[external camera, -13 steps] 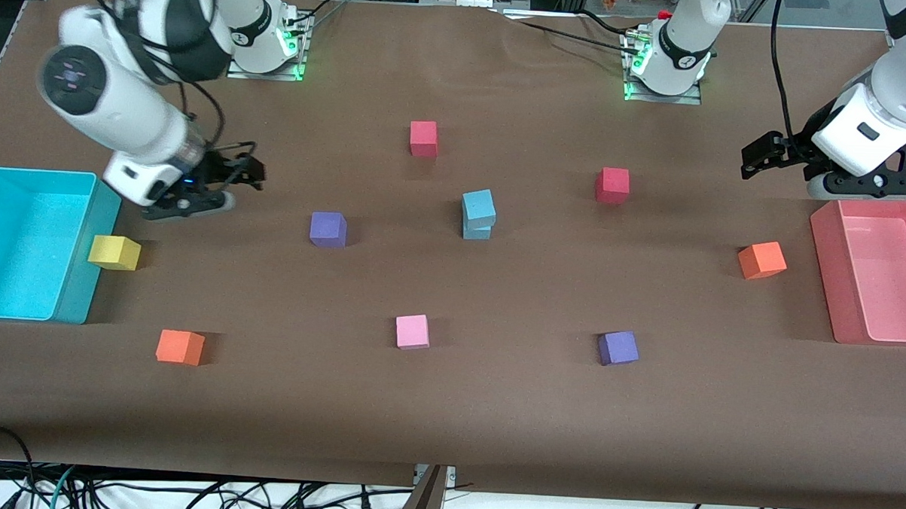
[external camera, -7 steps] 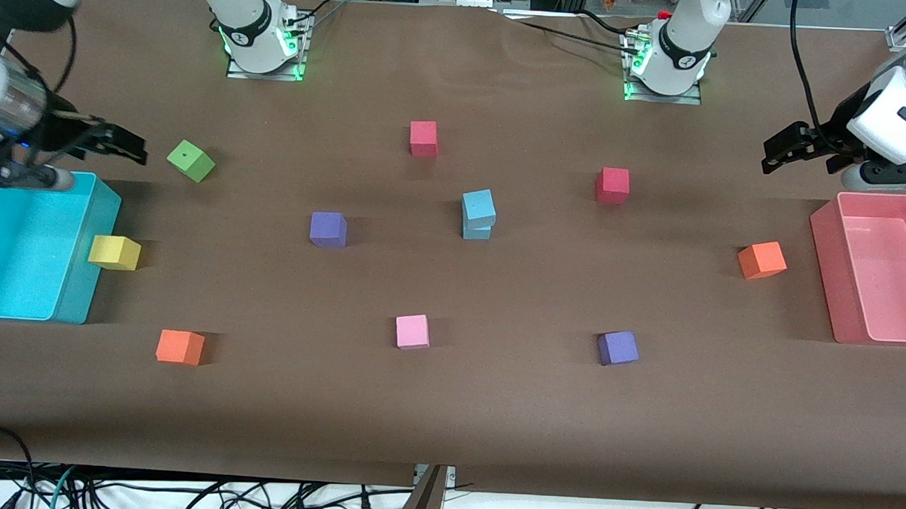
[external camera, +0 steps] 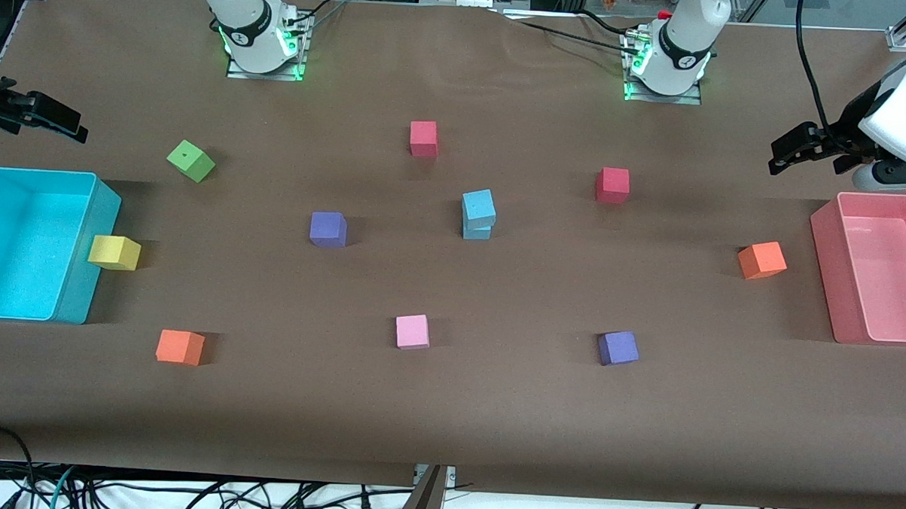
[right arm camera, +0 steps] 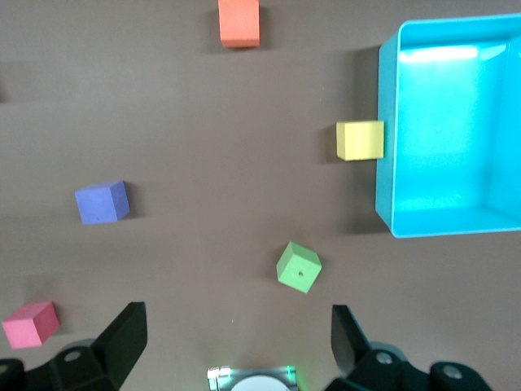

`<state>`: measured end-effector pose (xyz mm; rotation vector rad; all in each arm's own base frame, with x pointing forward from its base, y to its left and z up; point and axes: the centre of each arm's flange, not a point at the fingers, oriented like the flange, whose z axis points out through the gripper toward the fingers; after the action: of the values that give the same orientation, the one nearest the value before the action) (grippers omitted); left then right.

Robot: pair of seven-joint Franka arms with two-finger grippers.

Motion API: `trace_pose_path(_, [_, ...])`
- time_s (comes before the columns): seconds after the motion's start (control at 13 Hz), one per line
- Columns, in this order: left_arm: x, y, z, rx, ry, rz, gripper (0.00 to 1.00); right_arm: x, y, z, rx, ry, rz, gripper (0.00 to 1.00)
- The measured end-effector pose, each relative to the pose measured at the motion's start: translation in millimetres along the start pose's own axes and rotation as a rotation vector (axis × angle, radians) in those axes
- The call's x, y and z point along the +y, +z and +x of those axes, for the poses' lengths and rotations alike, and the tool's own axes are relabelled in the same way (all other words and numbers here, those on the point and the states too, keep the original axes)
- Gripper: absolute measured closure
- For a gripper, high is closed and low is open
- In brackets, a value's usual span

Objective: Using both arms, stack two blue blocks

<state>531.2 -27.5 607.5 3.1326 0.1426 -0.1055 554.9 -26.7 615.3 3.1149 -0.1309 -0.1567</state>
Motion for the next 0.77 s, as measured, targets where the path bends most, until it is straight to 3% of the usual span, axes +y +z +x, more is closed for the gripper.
trace_pose_path(0.38, [0, -4, 0, 0.008, 0.001, -0.001, 0.0, -2, 6, 16, 0.071, -0.002, 0.003, 0.0])
trace_pose_path(0.77, [1, -5, 0, 0.011, 0.001, -0.001, 0.0, -5, 11, 20, 0.069, -0.007, 0.002, 0.0])
